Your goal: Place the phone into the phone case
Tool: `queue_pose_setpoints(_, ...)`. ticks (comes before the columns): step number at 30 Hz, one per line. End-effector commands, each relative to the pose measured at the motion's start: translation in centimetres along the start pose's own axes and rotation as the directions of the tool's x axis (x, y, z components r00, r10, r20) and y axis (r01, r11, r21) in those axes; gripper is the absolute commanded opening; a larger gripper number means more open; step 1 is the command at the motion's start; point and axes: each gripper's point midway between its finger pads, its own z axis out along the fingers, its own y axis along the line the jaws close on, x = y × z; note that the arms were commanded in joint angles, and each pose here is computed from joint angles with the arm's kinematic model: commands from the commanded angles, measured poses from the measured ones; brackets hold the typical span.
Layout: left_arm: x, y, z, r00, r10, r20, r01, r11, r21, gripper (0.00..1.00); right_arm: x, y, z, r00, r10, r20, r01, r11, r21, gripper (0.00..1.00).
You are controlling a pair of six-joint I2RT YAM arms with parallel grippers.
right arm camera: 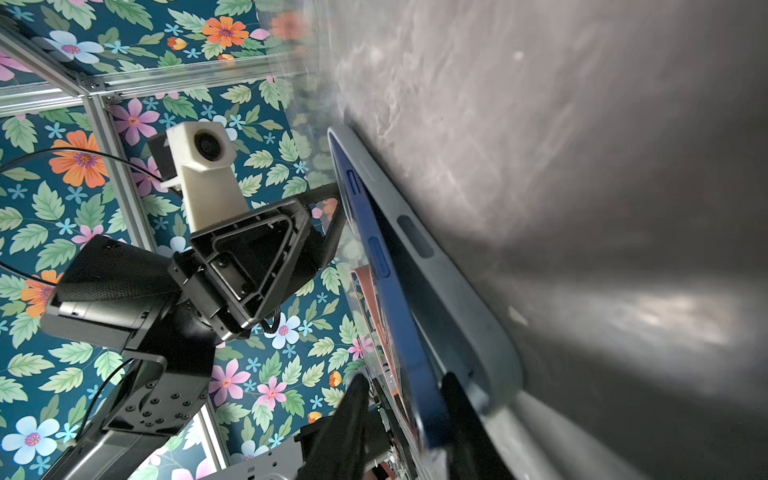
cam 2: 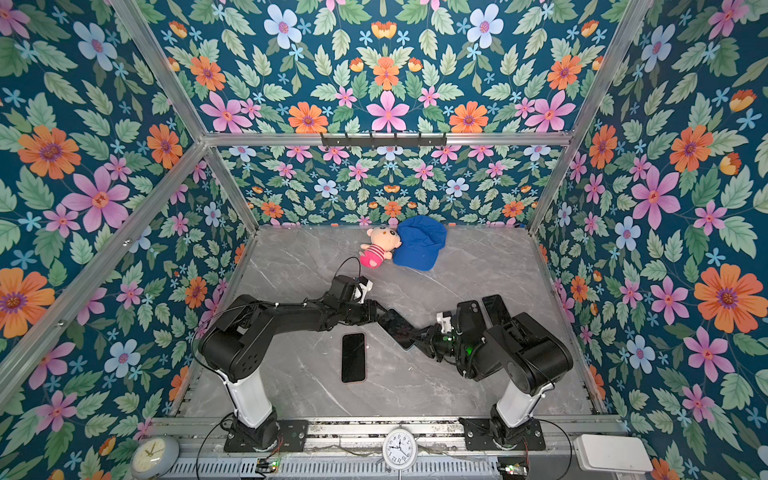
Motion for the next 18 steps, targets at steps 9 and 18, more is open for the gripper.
queue_pose_setpoints(9, -0.1, -0.1, 0.0, 1.000, 0.005, 0.004, -0.005, 1.000, 0.004, 0.52, 0.3, 0.1, -1.1, 1.000, -0.006, 0.012, 0.004, 0.993, 0.122, 0.47)
queue_pose_setpoints(18, -0.1, -0.2, -0.1, 1.000, 0.007, 0.007, -0.007, 1.000, 0.007, 0.52, 0.8, -0.7, -0.8, 0.999, 0.027, -0.017, -0.023, 0.979, 0.203, 0.48)
